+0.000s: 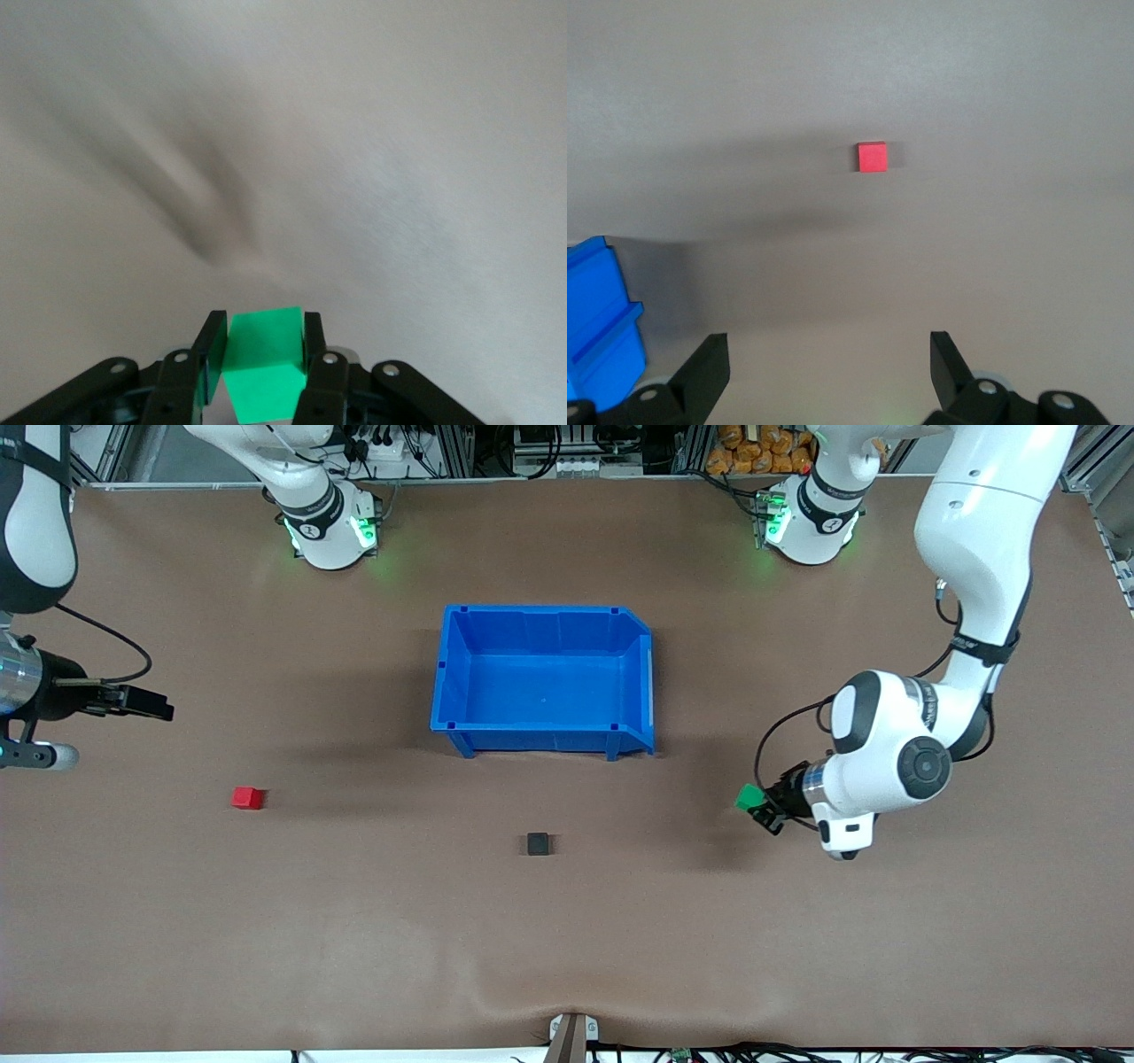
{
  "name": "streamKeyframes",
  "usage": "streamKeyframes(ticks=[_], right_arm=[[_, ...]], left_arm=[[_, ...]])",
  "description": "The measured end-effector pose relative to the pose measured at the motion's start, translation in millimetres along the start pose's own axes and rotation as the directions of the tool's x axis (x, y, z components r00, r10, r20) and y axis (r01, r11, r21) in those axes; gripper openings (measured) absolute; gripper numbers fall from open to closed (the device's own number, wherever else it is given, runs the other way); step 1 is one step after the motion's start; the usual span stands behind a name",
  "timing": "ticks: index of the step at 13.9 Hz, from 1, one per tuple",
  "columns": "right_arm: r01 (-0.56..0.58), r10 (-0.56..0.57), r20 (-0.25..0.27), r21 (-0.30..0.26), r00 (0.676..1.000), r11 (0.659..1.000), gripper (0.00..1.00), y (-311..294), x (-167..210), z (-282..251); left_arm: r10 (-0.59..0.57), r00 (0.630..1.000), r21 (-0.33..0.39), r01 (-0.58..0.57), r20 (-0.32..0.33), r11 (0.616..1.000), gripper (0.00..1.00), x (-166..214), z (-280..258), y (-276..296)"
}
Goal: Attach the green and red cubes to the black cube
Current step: 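Carry the green cube with the left gripper beside the black cube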
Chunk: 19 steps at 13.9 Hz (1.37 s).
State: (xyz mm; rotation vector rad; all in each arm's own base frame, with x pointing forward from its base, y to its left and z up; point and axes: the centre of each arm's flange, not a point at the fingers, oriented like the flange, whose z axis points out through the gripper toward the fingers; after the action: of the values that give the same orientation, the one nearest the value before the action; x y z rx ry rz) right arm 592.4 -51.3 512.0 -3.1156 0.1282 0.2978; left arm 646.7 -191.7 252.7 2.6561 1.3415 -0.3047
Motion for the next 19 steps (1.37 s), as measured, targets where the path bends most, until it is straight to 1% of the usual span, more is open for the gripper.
streamKeyframes(ticks=[5,10,12,15,19], right_arm=[[-0.001,0.001,0.004,0.0,1.0,1.0,1.0,0.4,5.3,12.0],[-0.001,0.001,0.005,0.0,1.0,1.0,1.0,0.9,8.5,16.7],[-0.002,0.002,-0.001,0.0,1.0,1.0,1.0,1.3,11.9,20.3],[-0.003,0.003,0.0,0.0,1.0,1.0,1.0,1.7,20.5,31.9],[-0.003,0.003,0.008,0.001,1.0,1.0,1.0,1.8,24.1,38.6]], left_arm=[[-0.151,0.988,-0.019,0.152,0.044,0.988,0.39,-61.0,25.0,50.5],[-0.27,0.96,-0.041,0.273,0.069,0.961,0.39,-104.1,45.2,89.5],[-0.313,0.947,-0.074,0.319,0.077,0.945,0.39,-118.6,53.7,100.5],[-0.376,0.921,-0.158,0.388,0.1,0.908,0.39,-140.6,68.5,114.3],[-0.384,0.915,-0.194,0.401,0.122,0.895,0.39,-168.1,85.8,127.7]])
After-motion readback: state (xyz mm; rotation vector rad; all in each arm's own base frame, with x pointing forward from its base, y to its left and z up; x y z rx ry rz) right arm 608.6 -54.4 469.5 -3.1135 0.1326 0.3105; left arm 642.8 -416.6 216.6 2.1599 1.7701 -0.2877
